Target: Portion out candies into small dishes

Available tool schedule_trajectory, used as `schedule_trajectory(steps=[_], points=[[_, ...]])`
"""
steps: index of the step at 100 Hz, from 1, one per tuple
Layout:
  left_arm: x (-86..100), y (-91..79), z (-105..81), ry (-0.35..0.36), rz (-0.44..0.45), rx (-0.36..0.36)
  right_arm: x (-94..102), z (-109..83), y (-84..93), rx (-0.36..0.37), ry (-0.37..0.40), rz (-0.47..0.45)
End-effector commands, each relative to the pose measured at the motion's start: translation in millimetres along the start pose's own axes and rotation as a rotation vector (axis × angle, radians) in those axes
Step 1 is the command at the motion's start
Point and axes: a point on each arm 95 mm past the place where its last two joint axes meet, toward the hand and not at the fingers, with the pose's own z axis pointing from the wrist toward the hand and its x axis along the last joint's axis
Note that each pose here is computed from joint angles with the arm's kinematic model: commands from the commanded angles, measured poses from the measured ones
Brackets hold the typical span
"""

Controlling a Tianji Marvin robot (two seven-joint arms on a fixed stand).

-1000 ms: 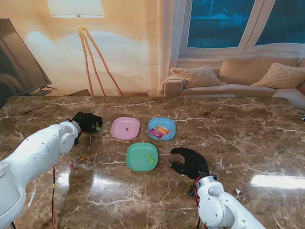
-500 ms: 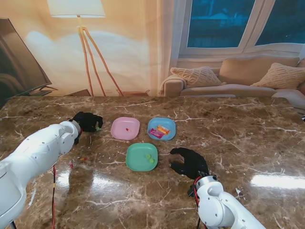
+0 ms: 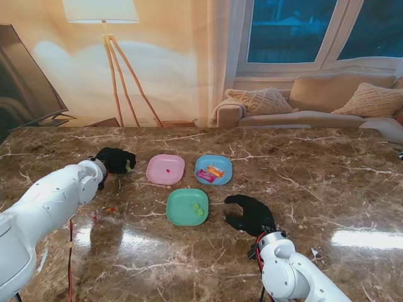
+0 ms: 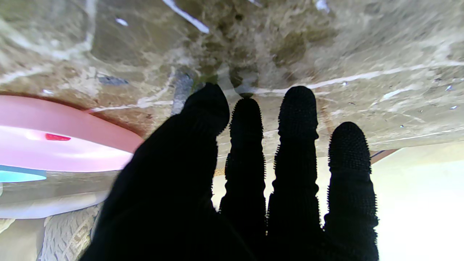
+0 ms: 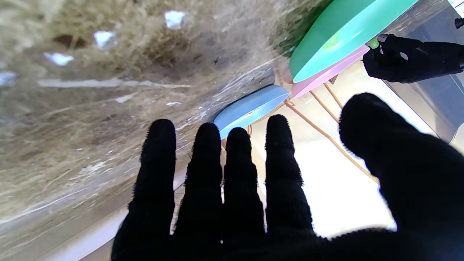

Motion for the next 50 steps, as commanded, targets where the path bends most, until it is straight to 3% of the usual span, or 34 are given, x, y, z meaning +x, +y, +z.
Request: schedule_trajectory(steps=[1, 18, 50], points=[[-2.2, 11.0, -4.8, -0.003, 0.004, -0.022, -2.5, -2.5, -6.1, 0.028, -0.009, 0.005], [-1.5, 2.2, -7.9, 0.002, 0.006, 0.014, -1.9, -2.0, -6.0, 0.029, -0.007, 0.004], [7.2, -32.5, -29.6, 0.016, 0.021, 0.134, -1.1, -1.9, -5.5, 0.022, -0.005, 0.002]])
